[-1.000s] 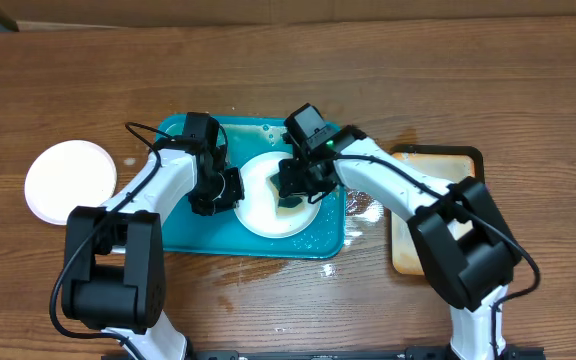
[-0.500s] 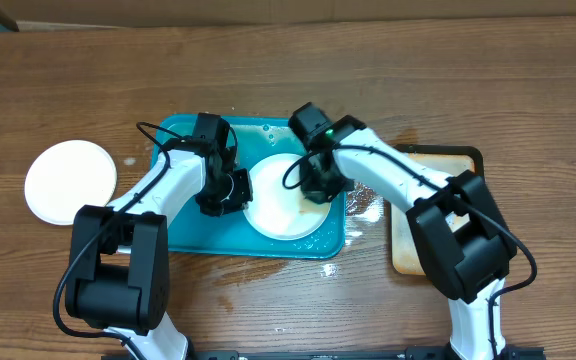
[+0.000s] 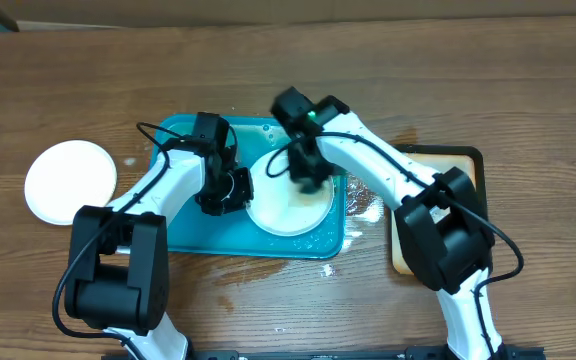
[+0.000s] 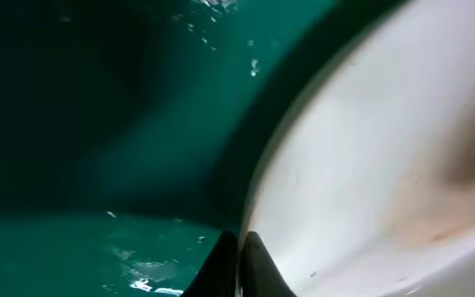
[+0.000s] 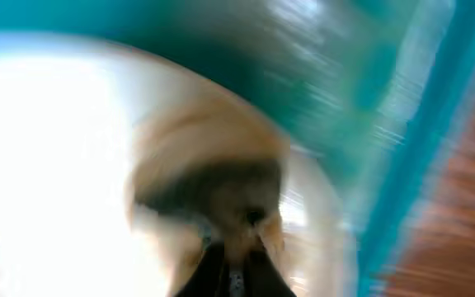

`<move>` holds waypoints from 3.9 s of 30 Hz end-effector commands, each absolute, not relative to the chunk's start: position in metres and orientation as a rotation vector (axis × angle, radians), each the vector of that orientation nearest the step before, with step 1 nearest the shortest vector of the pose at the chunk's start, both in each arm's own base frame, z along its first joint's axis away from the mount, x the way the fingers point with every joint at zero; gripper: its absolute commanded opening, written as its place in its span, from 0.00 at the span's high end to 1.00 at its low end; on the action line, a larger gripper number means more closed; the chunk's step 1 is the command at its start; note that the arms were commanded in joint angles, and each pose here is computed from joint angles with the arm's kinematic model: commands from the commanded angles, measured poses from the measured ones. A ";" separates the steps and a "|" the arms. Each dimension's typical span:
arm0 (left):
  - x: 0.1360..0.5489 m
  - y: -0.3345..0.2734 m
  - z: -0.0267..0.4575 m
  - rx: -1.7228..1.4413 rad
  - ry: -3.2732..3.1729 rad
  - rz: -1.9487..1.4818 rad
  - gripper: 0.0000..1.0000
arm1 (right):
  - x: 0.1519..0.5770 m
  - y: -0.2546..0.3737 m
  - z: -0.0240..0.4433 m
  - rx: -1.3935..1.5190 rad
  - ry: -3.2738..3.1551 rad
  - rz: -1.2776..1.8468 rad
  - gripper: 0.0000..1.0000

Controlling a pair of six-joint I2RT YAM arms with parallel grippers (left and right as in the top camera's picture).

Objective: Clean dirty plates on tray and stack at the side

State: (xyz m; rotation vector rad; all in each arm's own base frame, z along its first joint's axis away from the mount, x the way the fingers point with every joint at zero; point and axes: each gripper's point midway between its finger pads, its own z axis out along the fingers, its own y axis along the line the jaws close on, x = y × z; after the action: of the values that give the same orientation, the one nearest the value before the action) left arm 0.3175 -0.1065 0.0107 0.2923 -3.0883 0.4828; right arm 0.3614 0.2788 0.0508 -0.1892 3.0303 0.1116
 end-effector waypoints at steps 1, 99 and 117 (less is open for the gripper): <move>0.319 -0.098 0.005 0.332 -3.093 0.414 0.96 | 0.353 0.334 0.085 -0.234 2.981 0.396 0.96; 0.358 -0.003 0.238 0.302 -3.258 -1.083 0.96 | 0.376 0.055 0.082 0.616 3.064 -0.603 0.96; 0.363 -0.031 0.273 0.048 -3.269 -1.516 0.96 | 0.336 0.034 0.052 0.683 3.193 -0.718 0.96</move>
State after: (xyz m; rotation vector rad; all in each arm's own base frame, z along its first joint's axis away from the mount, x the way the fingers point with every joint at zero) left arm 0.3574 -0.0300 0.2563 0.0336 -3.2471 -1.3968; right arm 0.3395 0.0472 0.0376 0.6147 3.2092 -0.7369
